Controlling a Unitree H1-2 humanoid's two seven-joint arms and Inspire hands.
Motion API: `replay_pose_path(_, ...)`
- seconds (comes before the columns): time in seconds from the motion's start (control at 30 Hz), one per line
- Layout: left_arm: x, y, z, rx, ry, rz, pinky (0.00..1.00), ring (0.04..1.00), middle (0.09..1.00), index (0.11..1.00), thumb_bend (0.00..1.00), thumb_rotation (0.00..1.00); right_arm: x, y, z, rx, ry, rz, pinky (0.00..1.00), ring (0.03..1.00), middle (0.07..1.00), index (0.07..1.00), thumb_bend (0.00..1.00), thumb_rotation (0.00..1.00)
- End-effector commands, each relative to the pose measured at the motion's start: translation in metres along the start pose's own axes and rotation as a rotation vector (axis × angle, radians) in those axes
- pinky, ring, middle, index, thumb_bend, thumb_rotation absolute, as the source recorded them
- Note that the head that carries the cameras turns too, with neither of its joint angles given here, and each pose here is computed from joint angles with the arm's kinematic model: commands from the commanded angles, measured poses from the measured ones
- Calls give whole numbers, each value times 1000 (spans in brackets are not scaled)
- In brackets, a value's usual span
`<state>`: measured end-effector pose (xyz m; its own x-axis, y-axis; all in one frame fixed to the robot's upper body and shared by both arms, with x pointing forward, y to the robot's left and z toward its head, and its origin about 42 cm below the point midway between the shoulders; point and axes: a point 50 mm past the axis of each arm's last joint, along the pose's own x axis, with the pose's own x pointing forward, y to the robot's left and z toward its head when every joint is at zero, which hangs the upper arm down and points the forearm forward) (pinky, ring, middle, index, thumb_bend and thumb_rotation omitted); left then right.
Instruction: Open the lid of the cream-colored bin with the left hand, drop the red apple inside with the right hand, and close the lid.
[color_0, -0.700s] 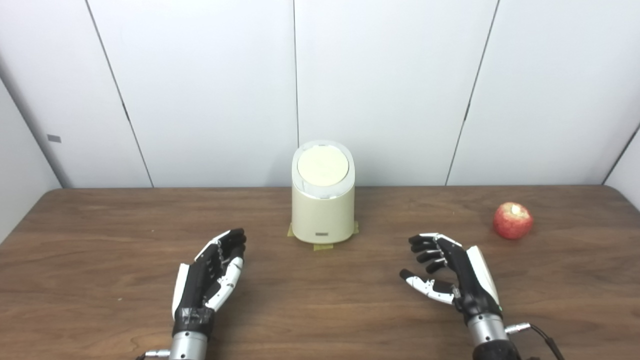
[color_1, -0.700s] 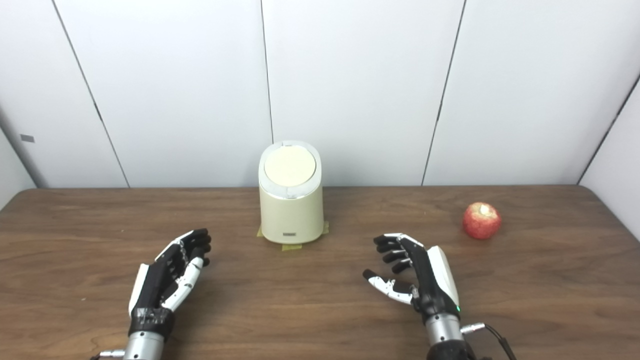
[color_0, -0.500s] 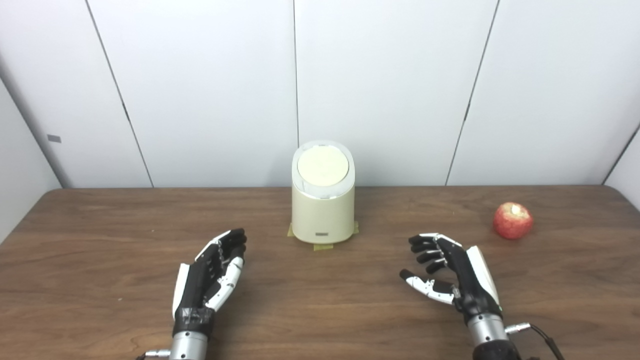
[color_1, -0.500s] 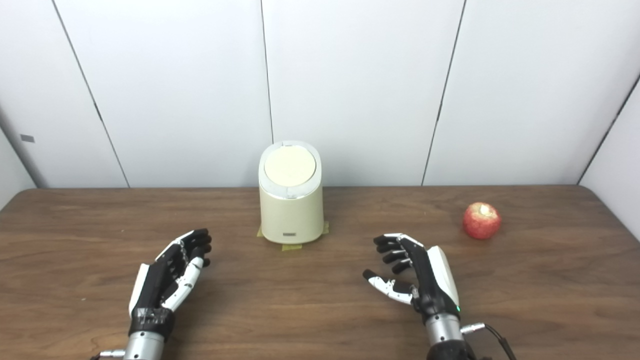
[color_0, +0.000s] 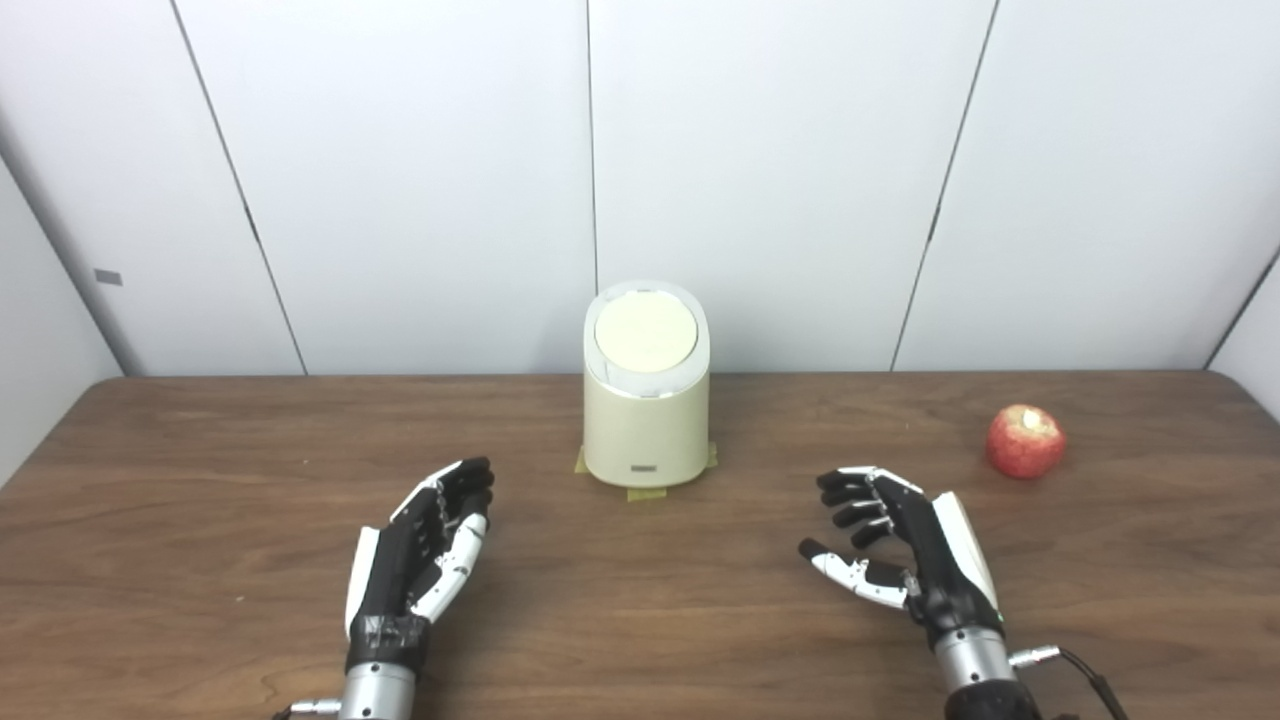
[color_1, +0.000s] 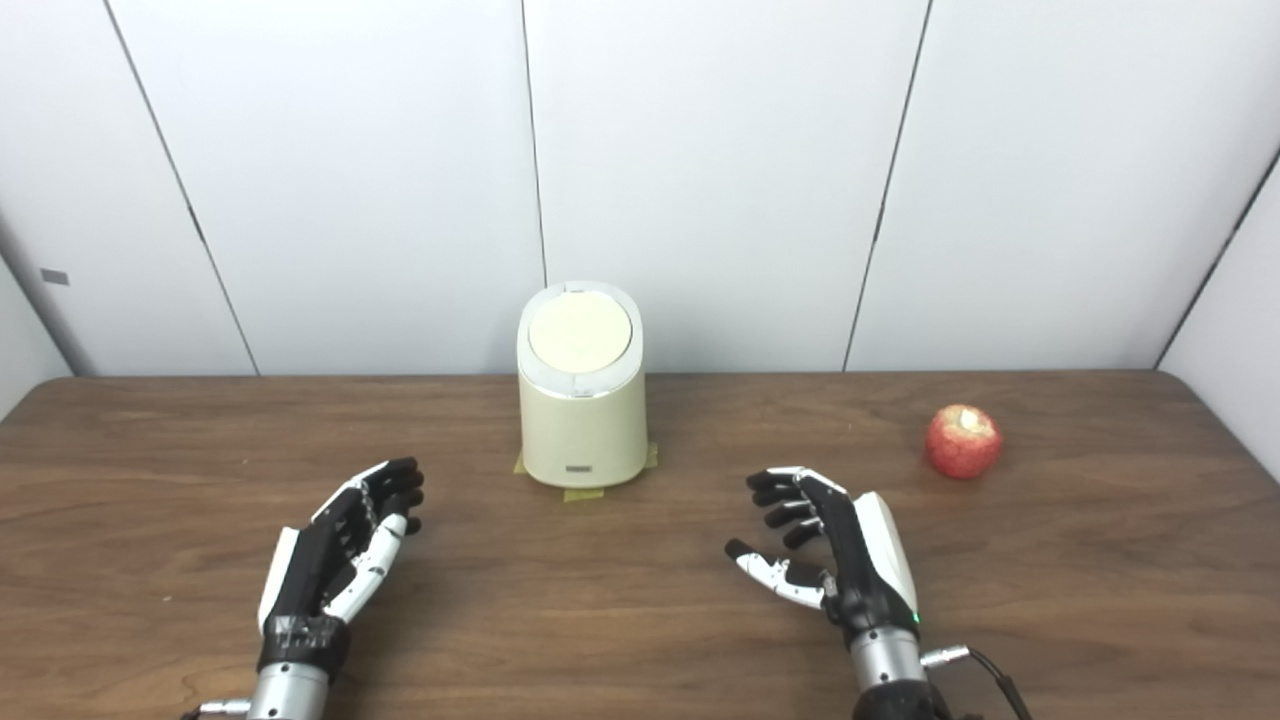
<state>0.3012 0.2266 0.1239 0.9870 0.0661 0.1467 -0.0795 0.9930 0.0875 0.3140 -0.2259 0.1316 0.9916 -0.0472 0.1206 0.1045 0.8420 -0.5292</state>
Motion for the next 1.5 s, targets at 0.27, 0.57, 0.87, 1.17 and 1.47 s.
replay_pose_path(0.27,35,2,37,42,-165,-64,761,812,820,805,306,632,17,-4,13,10,-60,-38,495,600,646,648,318,49)
replay_pose_path(0.57,83,-18,91,160,-167,-153,957,987,988,986,771,940,17,-2,12,-3,-67,-33,491,596,644,649,317,49)
replay_pose_path(0.87,117,-54,145,114,-95,-152,1000,1000,1000,1000,928,875,18,0,13,0,-73,-32,482,591,640,647,319,34)
replay_pose_path(1.17,141,-85,161,211,-94,-157,1000,1000,1000,1000,819,785,17,1,15,3,-70,-33,484,592,641,646,319,25)
replay_pose_path(1.47,164,-105,154,417,-72,-177,1000,1000,1000,1000,806,581,16,1,15,-5,-68,-28,486,592,640,644,321,46)
